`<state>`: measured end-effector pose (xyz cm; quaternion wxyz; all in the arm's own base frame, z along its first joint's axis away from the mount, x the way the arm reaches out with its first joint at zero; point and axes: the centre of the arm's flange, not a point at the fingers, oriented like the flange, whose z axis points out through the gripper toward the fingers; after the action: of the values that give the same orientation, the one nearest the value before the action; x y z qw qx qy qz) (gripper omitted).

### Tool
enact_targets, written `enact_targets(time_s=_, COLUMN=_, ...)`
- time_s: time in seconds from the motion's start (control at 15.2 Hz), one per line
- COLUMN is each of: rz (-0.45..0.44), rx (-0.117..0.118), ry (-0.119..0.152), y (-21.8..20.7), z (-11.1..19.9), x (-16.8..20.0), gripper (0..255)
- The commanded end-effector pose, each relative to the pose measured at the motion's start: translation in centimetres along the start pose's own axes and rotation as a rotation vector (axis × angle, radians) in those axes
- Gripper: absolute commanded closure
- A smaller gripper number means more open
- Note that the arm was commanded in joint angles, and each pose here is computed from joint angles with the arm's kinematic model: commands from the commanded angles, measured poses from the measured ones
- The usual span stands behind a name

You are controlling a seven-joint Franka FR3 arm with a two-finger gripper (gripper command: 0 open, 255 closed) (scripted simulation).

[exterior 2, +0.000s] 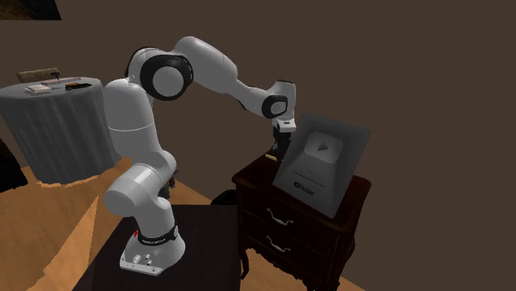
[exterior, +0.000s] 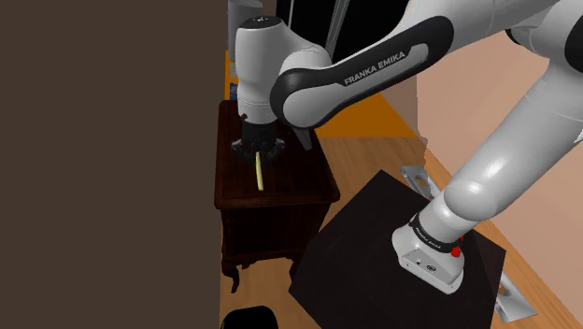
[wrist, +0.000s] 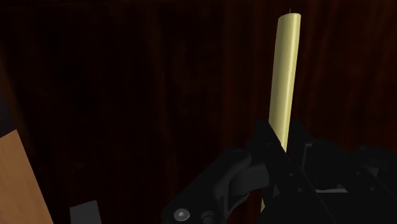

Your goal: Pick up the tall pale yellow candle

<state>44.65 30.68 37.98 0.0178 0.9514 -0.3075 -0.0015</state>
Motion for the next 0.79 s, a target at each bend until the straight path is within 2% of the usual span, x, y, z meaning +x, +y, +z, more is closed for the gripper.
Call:
enact_targets(time_s=0.0, rz=0.001, rx=-0.029, ry=-0.011, y=0.4, z=0.6, x=0.0, gripper=255)
enact_targets(time_s=0.33, rz=0.001, rx=-0.03, ry=-0.011, y=0.5, z=0.6, x=0.1, gripper=255)
enact_targets(time_s=0.73, rz=0.001, rx=-0.03, ry=-0.011, y=0.6, z=-2.5, x=0.2, gripper=255)
